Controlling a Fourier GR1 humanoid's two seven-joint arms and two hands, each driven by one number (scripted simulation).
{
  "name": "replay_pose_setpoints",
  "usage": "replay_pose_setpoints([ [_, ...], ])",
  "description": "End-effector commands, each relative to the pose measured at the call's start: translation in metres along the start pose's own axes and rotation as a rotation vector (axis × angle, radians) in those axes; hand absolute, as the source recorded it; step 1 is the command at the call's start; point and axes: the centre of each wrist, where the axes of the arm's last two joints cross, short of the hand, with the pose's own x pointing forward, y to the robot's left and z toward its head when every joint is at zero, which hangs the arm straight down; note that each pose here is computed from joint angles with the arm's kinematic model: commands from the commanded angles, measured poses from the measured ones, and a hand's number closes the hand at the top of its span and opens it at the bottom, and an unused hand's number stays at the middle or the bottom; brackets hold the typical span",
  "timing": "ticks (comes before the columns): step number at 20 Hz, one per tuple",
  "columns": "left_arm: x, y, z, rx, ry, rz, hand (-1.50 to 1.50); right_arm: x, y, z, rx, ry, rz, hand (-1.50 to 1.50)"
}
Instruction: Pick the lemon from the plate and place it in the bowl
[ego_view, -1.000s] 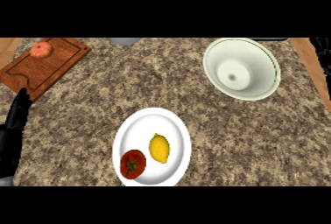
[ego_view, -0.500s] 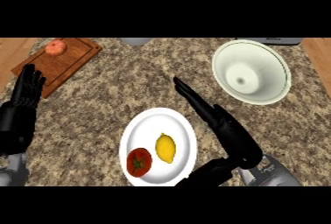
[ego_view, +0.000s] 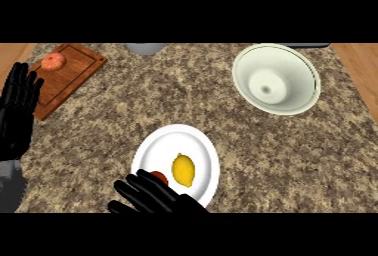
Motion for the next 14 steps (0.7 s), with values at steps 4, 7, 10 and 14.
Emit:
replay_pose_setpoints([
  [4,0.001,0.014,-0.013,0.014,-0.002,0.009,0.00,0.038,-0.043,-0.003,0.052,0.179,0.287,-1.50],
  [7,-0.010,0.009,-0.009,0.007,0.013,0.004,0.00,0.040,-0.045,0.001,0.201,0.291,0.426,-1.50],
  [10,-0.002,-0.003,-0.011,-0.004,-0.004,-0.015,0.00,0.047,-0.054,-0.004,0.365,0.369,0.519,-1.50],
  [14,-0.007,0.011,-0.007,-0.003,-0.002,0.007,0.00,0.062,-0.057,-0.002,0.523,0.451,0.555,-1.50],
])
